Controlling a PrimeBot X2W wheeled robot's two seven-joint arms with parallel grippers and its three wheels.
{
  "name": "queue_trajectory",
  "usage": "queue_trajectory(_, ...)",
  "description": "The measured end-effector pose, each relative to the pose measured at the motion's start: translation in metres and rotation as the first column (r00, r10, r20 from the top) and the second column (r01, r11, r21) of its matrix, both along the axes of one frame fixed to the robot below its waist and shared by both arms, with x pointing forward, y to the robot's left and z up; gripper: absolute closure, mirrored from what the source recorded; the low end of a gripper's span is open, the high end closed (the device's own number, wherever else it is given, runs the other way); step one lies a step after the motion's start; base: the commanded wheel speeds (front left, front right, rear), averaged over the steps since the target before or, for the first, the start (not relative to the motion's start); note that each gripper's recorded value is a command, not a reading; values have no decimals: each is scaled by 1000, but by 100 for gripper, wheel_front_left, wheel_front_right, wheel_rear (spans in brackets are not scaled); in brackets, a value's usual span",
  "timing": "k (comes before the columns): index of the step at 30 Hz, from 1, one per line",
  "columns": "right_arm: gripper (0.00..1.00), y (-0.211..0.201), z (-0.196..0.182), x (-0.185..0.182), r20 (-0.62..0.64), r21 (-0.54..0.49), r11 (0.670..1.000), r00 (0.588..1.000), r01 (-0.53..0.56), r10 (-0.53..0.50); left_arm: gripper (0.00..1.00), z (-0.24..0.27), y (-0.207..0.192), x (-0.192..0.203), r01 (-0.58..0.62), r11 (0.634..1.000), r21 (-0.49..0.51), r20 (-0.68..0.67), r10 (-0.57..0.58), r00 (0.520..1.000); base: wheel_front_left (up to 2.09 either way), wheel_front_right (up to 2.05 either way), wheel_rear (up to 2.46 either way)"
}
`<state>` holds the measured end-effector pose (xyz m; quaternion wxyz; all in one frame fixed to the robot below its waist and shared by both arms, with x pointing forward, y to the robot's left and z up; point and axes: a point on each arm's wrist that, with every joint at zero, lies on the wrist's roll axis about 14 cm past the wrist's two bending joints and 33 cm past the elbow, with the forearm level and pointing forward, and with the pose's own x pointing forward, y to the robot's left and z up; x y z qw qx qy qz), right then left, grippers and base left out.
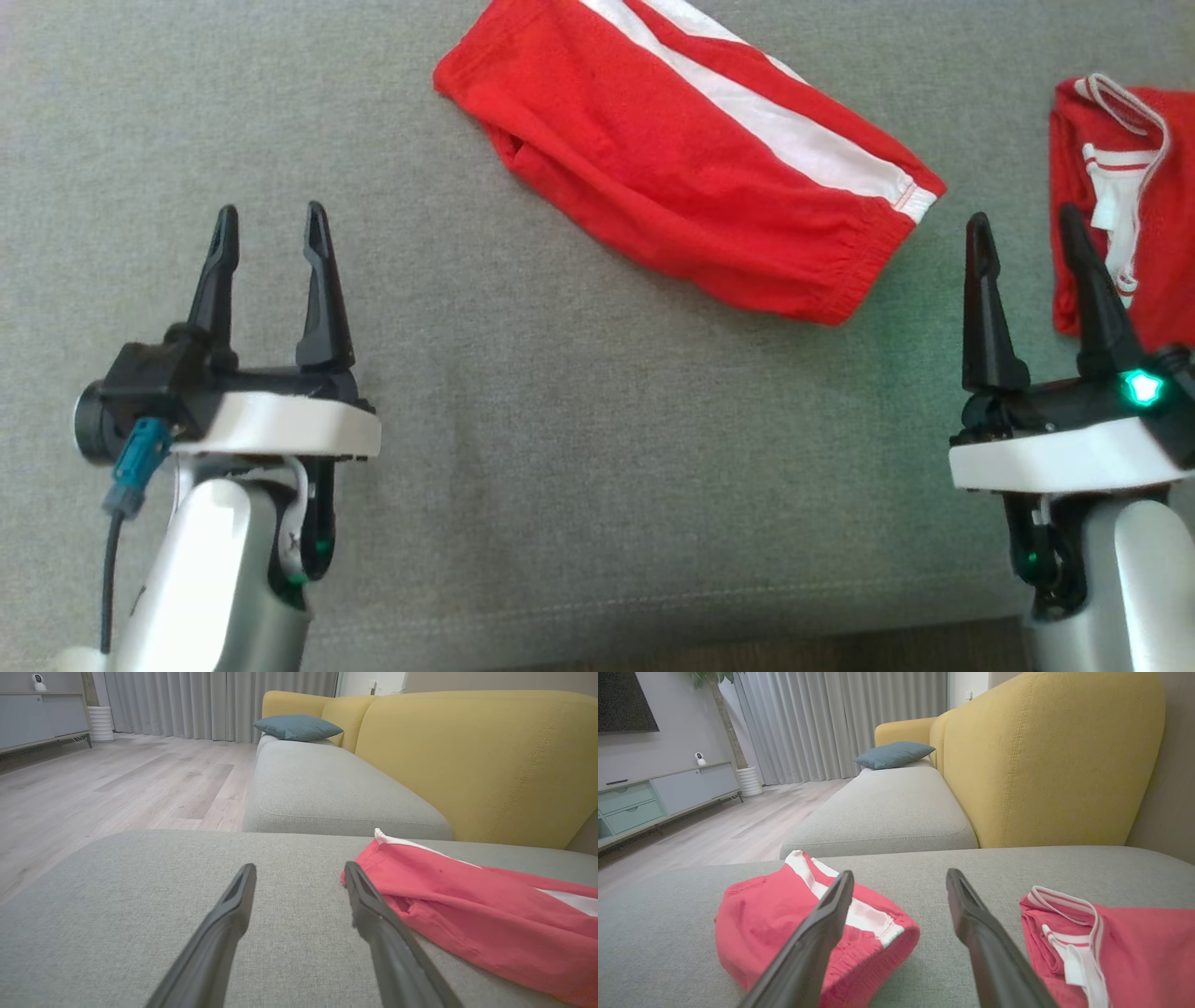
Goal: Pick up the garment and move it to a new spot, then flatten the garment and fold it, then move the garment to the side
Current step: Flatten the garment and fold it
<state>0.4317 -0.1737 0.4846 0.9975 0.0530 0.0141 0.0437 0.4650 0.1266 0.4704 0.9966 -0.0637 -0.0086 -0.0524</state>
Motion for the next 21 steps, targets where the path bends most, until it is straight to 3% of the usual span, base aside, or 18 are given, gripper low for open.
queue_trajectory(9, 0, 1, -3, 2, -15, -2, 1000, 1000, -4, 4, 0, -6, -2, -3, 10, 1000, 1, -19, -10, 1000, 0, 0, 0)
queue_trajectory(13, 0, -1, -8, 5, -24, -11, 1000, 1000, 0, 0, 0, -13, -24, 5, 104, 995, -8, -50, -104, 993, 0, 0, 0)
queue_trajectory(21, 0, -2, -24, 12, -62, -15, 1000, 998, 4, -5, 0, -34, -80, 68, 318, 947, -38, -186, -320, 929, 0, 0, 0)
